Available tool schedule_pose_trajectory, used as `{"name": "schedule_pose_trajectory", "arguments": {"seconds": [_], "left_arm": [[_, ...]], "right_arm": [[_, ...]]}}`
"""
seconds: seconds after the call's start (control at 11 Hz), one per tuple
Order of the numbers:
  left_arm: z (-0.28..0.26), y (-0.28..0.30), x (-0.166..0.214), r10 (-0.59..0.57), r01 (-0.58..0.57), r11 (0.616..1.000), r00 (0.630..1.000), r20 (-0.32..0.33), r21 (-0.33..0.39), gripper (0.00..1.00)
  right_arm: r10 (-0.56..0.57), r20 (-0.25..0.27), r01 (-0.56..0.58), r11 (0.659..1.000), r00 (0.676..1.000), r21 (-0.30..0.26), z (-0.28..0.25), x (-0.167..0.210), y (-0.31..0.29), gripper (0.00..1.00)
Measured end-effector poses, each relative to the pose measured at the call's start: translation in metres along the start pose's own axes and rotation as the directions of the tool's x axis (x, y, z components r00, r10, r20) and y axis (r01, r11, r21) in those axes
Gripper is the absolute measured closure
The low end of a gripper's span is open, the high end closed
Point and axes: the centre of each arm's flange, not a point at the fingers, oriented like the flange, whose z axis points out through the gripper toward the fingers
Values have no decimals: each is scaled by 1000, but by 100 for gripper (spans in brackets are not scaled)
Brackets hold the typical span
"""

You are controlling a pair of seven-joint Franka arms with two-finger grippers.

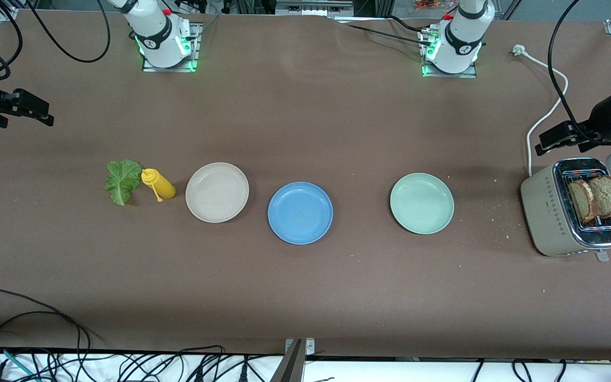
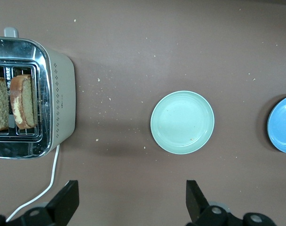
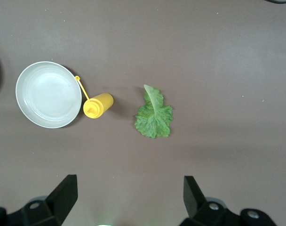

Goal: Make sandwich in blue plate with both arms

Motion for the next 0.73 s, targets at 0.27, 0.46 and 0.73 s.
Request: {"name": "schedule_pose_trajectory", "arguments": {"seconds": [0.27, 0.46, 0.73], "left_arm": [[0, -5, 1, -8, 8, 1000, 1000, 0, -1, 0], [1, -7, -1, -5, 5, 1000, 1000, 15, 1, 0], [2, -7, -2, 3, -3, 1000, 1000, 26, 9, 0]], "right_arm": [[0, -3, 0, 1000, 1000, 0, -2, 0, 0, 0], [0, -4, 0, 1000, 1000, 0, -2, 0, 0, 0], [0, -6, 0, 1000, 1000, -1, -3, 0, 0, 0]]}}
